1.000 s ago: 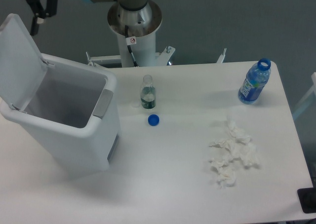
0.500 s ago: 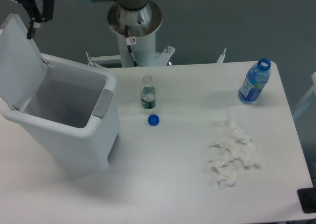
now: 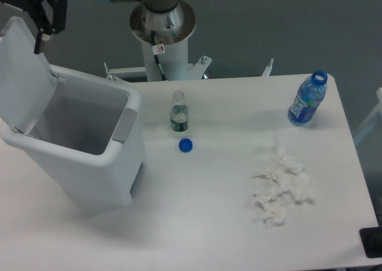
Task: Close the trash can
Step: 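Lower the gripper behind the raised lid and position against it, then push the lid forward and down with the gripper to shut it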
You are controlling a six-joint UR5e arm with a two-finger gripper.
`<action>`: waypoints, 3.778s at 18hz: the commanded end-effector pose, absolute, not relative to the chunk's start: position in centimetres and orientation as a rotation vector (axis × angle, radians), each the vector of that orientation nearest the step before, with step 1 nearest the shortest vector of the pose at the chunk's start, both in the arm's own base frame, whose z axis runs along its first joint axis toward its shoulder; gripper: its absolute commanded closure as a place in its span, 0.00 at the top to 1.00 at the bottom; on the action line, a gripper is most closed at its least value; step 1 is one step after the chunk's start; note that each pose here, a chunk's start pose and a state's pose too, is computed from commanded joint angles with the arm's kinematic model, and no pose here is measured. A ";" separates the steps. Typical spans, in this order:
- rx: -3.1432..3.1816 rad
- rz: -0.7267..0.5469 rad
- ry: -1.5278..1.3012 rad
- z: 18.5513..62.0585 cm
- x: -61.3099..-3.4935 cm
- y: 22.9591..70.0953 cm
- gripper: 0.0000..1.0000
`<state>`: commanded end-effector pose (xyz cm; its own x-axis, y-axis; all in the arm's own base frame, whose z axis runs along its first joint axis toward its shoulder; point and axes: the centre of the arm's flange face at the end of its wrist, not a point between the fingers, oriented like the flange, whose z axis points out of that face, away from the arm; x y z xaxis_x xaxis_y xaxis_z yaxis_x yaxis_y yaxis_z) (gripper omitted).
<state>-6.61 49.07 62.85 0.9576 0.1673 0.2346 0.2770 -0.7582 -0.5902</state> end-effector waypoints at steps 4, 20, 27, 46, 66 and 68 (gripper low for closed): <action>-2.453 -0.201 -0.318 62.7 -6.7 49.1 1.00; -2.461 -0.190 -0.321 62.5 -6.7 49.2 1.00; -2.482 -0.132 -0.322 61.9 -7.1 49.0 1.00; -2.554 0.207 -0.354 61.3 -10.2 48.0 1.00; -2.657 0.360 -0.440 56.7 -17.0 49.2 1.00; -2.672 0.356 -0.456 55.9 -17.9 49.6 1.00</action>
<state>-17.90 49.60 55.88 0.9141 0.3644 -0.1779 0.2612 -0.8648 -0.4289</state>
